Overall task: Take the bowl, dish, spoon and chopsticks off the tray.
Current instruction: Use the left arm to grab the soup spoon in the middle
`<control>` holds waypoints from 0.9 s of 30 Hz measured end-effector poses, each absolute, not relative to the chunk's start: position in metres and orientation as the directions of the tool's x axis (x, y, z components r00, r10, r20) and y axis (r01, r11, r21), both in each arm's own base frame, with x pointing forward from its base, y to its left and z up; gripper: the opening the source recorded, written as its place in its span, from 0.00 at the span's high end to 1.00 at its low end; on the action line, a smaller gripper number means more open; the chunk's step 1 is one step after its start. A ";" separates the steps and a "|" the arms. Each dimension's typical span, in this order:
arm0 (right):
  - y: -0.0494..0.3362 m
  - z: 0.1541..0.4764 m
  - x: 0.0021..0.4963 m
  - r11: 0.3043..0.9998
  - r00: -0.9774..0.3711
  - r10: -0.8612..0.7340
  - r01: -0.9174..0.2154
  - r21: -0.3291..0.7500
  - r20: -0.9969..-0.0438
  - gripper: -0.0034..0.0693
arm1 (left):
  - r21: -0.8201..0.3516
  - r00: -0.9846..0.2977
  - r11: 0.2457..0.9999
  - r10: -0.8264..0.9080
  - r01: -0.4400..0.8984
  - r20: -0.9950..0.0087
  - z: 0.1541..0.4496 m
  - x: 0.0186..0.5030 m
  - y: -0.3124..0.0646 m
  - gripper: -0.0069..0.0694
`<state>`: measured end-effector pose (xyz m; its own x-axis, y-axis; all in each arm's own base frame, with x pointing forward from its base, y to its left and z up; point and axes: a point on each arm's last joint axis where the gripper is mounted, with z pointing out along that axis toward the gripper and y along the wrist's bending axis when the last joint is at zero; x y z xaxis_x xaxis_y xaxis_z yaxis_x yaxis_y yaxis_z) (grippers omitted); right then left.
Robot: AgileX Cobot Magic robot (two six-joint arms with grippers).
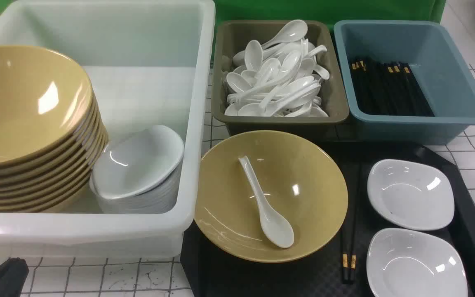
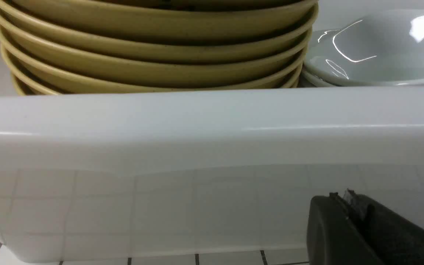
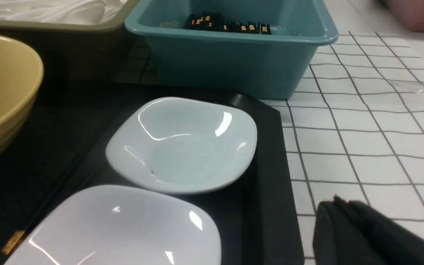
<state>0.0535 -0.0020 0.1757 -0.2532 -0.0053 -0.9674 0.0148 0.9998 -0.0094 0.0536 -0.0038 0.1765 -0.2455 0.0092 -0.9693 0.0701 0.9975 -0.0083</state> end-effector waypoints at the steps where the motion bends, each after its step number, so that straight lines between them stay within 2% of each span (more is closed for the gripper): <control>1: -0.002 0.176 0.054 1.000 -0.253 -0.005 0.015 -0.009 -0.967 0.88 | -0.008 -0.246 0.998 0.009 0.070 -0.969 0.176 0.054 -0.004 0.93; 27: -0.002 0.176 0.054 1.000 -0.252 -0.006 0.015 -0.010 -0.968 0.84 | -0.001 -0.245 0.998 0.016 0.070 -0.969 0.177 0.054 -0.004 0.93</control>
<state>0.0535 -0.0020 0.1758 -0.2523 -0.0062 -0.9676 0.0148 0.9998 -0.0103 0.0536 -0.0035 0.1765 -0.2450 0.0165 -0.9694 0.0696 0.9976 -0.0006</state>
